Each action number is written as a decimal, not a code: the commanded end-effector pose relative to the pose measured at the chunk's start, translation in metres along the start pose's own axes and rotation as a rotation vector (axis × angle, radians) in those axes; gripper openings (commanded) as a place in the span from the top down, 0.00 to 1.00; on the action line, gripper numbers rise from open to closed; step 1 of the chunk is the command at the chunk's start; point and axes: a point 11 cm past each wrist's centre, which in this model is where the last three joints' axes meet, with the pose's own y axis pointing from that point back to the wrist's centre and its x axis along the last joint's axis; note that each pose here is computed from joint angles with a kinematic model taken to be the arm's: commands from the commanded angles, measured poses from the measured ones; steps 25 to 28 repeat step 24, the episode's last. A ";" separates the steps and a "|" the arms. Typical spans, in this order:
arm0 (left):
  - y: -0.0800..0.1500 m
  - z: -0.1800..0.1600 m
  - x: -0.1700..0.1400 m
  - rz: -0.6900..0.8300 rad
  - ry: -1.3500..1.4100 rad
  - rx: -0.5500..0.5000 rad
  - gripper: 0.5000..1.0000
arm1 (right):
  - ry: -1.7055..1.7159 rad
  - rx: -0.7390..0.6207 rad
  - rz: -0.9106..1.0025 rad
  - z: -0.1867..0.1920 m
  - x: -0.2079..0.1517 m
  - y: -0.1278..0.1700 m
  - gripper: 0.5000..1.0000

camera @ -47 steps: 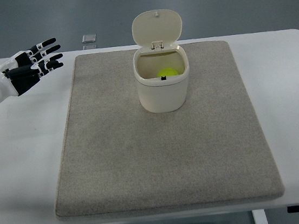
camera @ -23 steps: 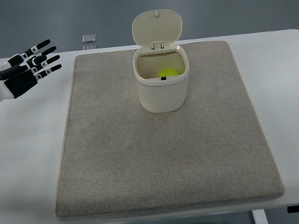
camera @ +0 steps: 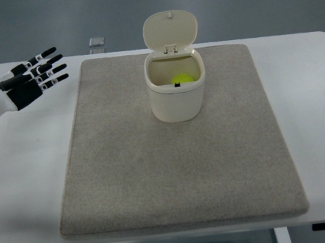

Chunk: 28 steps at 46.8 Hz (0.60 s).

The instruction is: Put tennis ball into box with left hand

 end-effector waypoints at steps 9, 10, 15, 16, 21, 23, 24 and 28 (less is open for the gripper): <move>0.000 -0.001 0.000 -0.001 0.002 0.002 0.02 | -0.002 0.000 -0.008 0.000 -0.002 0.000 0.12; 0.000 -0.001 -0.001 -0.002 0.001 0.001 0.01 | -0.005 0.000 -0.007 0.000 -0.002 0.000 0.12; 0.000 -0.001 0.000 -0.001 0.002 0.002 0.01 | -0.006 -0.002 -0.004 0.001 -0.002 0.000 0.12; 0.000 -0.001 0.000 -0.001 0.002 0.002 0.02 | -0.006 -0.002 -0.002 0.001 -0.002 0.000 0.12; 0.000 -0.002 0.000 -0.001 0.001 0.004 0.02 | -0.001 0.004 0.000 0.000 -0.001 0.000 0.12; 0.000 -0.002 -0.001 -0.003 0.001 0.003 0.01 | 0.000 0.006 0.001 0.000 -0.001 0.000 0.12; 0.000 -0.002 -0.001 -0.002 0.001 0.005 0.01 | 0.000 0.006 0.001 0.000 -0.001 0.000 0.12; 0.000 -0.002 -0.001 -0.002 0.001 0.005 0.01 | 0.000 0.006 0.001 0.000 -0.001 0.000 0.12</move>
